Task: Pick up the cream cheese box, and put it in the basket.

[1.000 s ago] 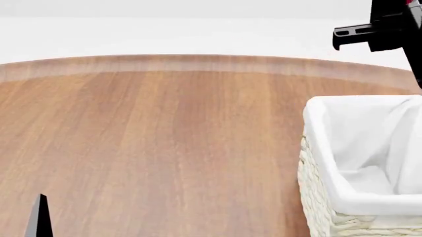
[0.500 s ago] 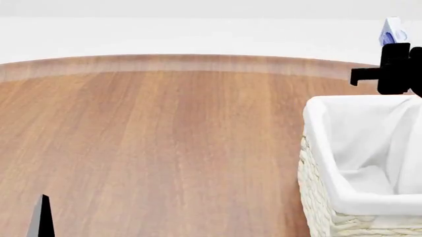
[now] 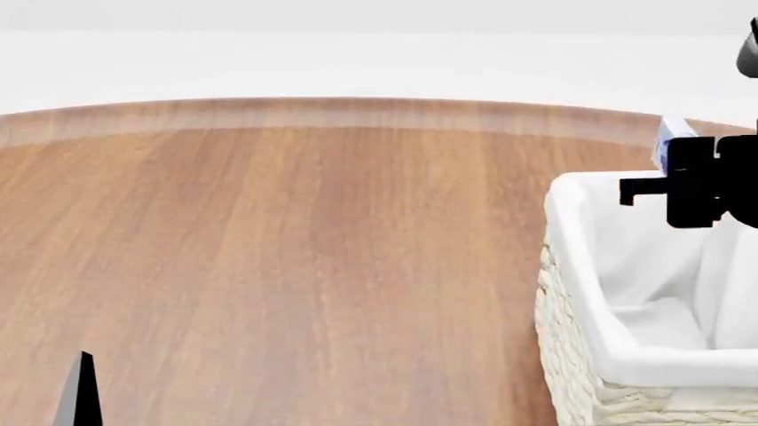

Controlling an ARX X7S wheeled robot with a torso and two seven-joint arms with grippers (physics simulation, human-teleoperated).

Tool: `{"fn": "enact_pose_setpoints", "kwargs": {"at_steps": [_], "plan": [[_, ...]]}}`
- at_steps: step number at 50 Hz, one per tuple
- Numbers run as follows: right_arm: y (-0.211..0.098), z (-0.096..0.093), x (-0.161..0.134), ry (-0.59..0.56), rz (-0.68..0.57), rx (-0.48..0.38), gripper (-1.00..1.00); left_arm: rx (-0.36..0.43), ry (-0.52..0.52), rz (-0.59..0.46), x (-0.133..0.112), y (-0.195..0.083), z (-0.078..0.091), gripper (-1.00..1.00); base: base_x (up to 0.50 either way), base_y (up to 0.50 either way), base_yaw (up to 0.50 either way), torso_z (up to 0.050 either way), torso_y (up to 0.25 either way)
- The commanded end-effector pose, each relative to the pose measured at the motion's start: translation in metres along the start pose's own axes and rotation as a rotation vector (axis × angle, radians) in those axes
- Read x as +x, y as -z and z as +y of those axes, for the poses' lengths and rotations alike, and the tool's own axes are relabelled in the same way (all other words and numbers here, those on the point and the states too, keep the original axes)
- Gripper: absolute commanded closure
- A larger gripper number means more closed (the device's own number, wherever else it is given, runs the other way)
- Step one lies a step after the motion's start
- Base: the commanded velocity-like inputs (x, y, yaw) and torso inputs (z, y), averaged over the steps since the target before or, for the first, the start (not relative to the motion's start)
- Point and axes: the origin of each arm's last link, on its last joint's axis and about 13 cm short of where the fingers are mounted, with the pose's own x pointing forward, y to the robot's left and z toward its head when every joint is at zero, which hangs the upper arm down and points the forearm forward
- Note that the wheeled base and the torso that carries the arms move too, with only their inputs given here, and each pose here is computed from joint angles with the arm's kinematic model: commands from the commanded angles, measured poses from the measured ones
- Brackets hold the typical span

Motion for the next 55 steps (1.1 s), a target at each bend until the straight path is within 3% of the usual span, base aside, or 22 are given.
{"fn": "enact_pose_setpoints", "kwargs": {"at_steps": [1, 19, 55], "plan": [[0.007, -0.002, 0.002, 0.001, 0.083, -0.008, 1.0, -0.001, -0.002, 0.001, 0.0, 0.001, 0.0, -1.0, 0.0, 0.0, 0.0, 0.0, 0.0], [0.037, -0.008, 0.019, 0.012, 0.146, 0.015, 1.0, -0.001, 0.007, 0.004, -0.001, 0.001, -0.002, -1.0, 0.0, 0.0, 0.0, 0.0, 0.001], [0.045, -0.011, 0.023, 0.014, 0.17, -0.001, 1.0, -0.001, 0.01, 0.004, -0.001, 0.002, -0.002, -1.0, 0.0, 0.0, 0.0, 0.0, 0.001]]}}
